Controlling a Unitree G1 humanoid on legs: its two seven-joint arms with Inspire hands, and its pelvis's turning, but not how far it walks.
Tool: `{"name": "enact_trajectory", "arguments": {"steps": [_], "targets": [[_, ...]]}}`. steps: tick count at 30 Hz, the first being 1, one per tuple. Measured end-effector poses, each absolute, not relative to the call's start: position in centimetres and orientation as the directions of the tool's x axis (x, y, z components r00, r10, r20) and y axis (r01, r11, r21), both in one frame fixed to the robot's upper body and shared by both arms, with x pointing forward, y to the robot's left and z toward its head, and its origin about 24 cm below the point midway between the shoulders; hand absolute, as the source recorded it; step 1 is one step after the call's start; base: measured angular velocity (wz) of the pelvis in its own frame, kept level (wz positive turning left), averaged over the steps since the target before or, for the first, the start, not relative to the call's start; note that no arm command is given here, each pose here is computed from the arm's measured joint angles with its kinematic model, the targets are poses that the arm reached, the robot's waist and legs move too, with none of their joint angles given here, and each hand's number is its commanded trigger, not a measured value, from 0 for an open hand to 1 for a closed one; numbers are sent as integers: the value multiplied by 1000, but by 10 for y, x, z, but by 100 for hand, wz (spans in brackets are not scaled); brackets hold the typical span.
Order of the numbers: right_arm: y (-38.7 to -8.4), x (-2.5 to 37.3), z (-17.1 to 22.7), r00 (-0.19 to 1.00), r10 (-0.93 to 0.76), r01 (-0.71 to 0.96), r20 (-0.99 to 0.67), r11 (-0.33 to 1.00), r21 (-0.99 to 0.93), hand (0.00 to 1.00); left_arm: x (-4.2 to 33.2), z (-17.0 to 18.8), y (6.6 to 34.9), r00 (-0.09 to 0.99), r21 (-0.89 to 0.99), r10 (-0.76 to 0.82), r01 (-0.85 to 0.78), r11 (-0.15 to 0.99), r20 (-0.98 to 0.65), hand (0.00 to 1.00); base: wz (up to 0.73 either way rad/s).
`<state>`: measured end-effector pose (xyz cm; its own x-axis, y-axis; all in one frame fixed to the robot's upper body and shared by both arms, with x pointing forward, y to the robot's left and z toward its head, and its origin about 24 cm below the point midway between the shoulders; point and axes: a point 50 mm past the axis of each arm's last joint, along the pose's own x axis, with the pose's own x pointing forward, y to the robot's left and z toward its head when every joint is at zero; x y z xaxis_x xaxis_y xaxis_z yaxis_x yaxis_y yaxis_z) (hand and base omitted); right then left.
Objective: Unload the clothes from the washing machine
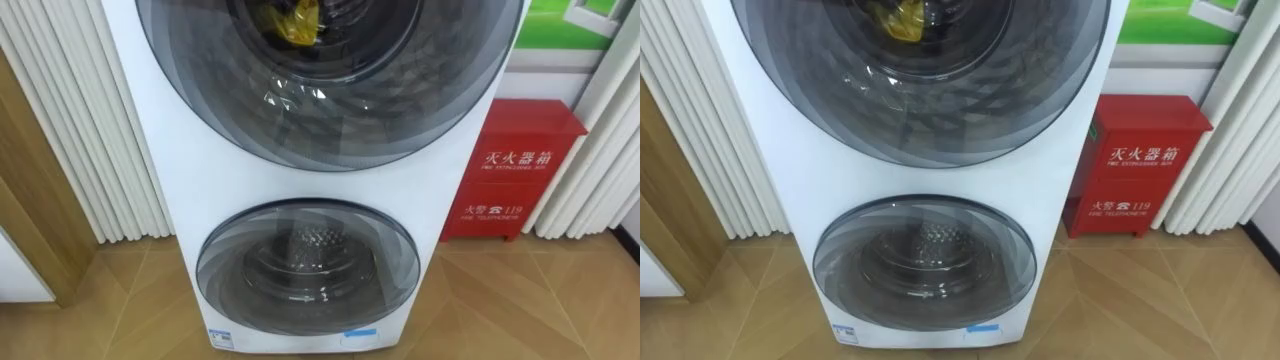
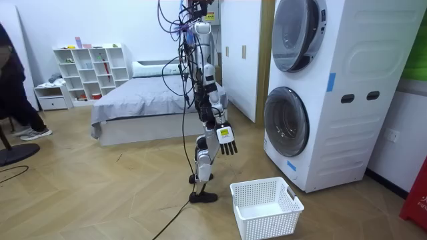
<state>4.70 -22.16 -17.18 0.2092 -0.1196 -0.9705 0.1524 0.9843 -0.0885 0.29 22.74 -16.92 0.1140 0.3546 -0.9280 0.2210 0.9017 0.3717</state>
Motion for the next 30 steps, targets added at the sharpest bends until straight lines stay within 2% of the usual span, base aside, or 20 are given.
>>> {"name": "enact_trajectory", "arguments": {"steps": [19, 23, 25, 28, 30], "targets": [[-221, 46, -172, 204, -100, 162, -974, 984, -68, 0, 1, -170, 227, 99, 329, 315, 220, 918, -944, 0, 0], [-222, 56, -170, 236, -99, 200, -967, 978, -51, 0, 5, -170, 227, 112, 321, 303, 223, 920, -946, 0, 0], [-223, 80, -163, 332, -108, 220, -937, 975, -34, 0, 8, -170, 227, 126, 324, 302, 228, 918, -945, 0, -8], [-237, 150, -129, 585, -164, 223, -794, 974, -37, 0, 16, -168, 233, 158, 339, 311, 206, 918, -937, 0, -8], [-244, 185, -106, 686, -192, 242, -702, 970, -29, 0, 21, -167, 238, 172, 353, 323, 193, 915, -931, 0, -7]]}}
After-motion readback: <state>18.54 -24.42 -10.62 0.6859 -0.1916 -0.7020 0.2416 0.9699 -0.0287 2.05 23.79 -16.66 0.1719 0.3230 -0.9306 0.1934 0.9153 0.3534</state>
